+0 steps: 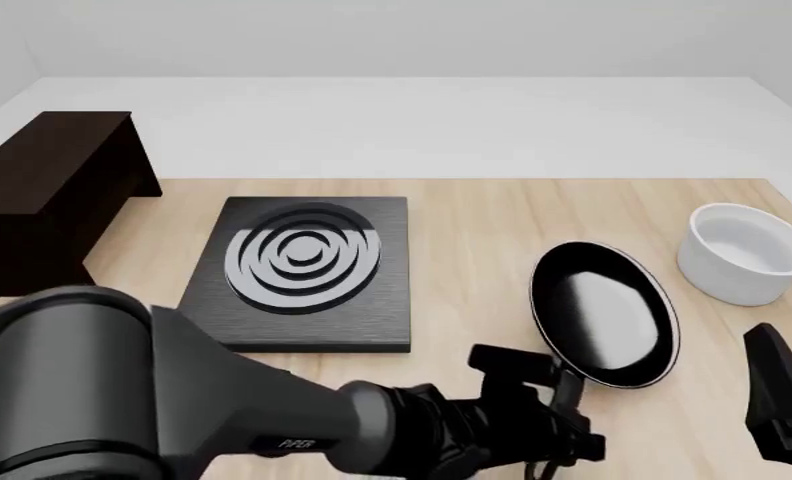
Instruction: Put the frying pan on top of the cabinet.
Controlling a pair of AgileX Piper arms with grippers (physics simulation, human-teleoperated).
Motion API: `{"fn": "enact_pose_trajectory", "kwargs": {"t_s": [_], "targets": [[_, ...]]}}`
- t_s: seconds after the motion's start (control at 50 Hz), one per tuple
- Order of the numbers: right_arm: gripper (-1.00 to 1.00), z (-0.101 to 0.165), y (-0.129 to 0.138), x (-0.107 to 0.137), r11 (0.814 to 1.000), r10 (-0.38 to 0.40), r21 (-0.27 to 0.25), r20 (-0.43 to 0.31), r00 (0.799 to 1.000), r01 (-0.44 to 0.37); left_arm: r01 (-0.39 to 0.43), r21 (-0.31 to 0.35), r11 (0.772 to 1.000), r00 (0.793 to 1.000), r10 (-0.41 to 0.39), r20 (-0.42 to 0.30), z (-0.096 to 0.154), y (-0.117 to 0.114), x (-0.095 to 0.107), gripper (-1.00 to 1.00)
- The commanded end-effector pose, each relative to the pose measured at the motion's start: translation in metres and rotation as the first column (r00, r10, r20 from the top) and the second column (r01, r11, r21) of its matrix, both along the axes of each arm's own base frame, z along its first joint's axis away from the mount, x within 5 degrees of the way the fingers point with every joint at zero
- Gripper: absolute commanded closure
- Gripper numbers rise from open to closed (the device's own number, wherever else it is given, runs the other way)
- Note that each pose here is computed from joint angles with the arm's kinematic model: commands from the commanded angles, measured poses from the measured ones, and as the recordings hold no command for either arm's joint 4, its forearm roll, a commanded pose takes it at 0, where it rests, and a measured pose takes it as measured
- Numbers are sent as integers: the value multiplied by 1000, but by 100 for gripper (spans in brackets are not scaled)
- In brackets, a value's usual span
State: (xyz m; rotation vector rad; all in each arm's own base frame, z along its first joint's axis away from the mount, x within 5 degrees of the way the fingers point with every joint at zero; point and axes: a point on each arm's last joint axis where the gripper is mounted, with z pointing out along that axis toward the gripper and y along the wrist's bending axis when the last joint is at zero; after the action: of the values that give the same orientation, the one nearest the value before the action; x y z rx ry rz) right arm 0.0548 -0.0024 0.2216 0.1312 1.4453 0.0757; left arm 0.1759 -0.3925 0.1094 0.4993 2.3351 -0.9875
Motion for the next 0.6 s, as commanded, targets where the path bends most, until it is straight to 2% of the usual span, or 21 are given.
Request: {"fn": "enact_pose_trajectory", "kwargs": {"t_s": [0.02,0.24,0.6], "targets": [[-100,0,0,0,1000,1,-2,-2,1000,-1,22,1,1000,998,-22,51,6,8,6,100],[-100,1,0,0,1000,2,-6,-2,1000,-2,5,-19,1000,998,-4,59,15,18,9,100],[-100,0,0,0,1000,4,-16,-3,1000,-4,-42,-62,997,995,47,90,34,50,16,100]]}}
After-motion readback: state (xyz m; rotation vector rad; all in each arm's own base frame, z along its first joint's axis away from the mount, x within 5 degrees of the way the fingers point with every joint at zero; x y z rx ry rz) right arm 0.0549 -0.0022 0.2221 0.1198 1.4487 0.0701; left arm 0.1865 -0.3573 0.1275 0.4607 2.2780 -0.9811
